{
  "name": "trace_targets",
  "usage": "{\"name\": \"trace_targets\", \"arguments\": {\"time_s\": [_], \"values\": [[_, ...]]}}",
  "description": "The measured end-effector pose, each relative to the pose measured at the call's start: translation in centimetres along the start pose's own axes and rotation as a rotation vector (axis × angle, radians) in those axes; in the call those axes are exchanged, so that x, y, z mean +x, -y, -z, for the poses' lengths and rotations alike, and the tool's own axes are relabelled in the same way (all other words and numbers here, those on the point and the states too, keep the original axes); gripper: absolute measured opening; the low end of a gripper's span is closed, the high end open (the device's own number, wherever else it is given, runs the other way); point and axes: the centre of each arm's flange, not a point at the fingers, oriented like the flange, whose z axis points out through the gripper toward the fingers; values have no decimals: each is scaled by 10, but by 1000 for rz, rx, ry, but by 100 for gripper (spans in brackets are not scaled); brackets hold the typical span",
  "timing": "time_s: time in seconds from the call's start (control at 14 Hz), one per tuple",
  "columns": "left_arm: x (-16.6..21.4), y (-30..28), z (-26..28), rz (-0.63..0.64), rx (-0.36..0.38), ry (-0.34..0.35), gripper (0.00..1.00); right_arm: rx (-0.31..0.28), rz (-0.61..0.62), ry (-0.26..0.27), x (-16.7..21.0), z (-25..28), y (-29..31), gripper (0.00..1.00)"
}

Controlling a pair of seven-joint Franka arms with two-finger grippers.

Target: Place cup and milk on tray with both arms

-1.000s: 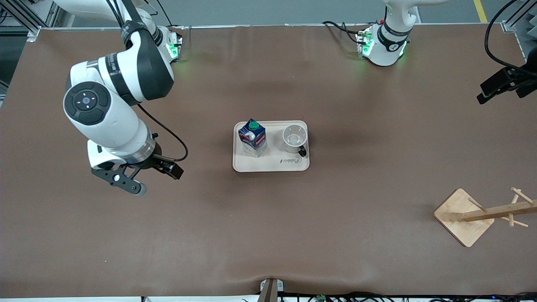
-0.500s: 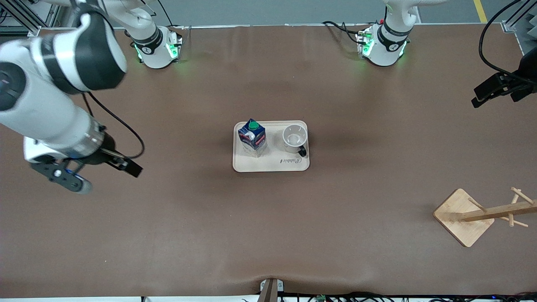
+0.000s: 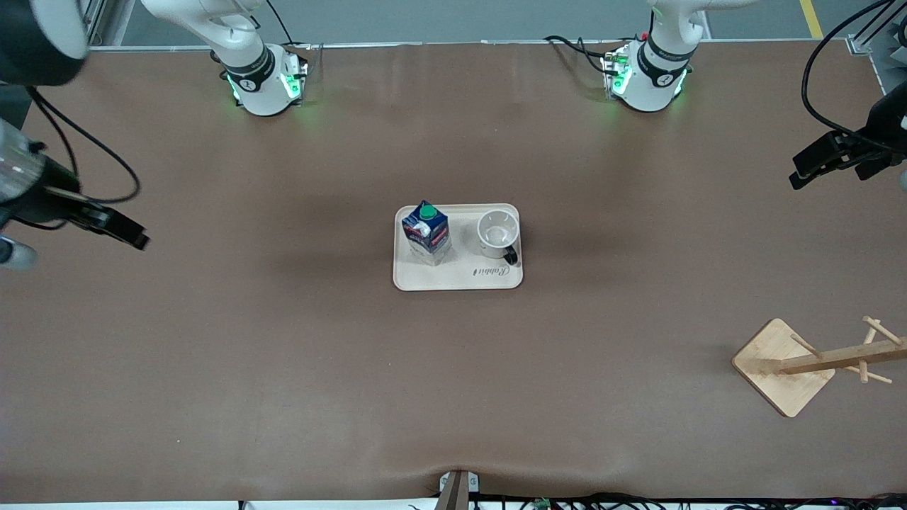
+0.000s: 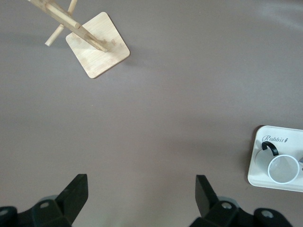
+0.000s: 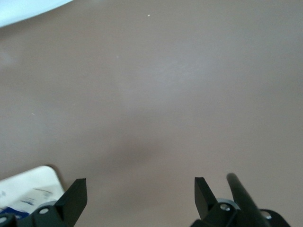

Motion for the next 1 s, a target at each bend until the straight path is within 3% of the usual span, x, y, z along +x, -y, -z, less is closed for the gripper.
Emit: {"name": "trace_targets", "arguments": {"time_s": [0.21,0.43,0.64,1.0], "values": [[0,-3,0,-5,0,-1,100,4,117,-14,4,12,-68,100],[-1,-4,0,-7,0,-1,100,-11,175,-71,5,36,-79,100],[-2,-9,0,-16,-1,-1,100,-13,196,-6,-6,37,-81,100],[1,-10,-2,-18,-2,-7,100,-2,228,9,-22,25,-85,100]]}}
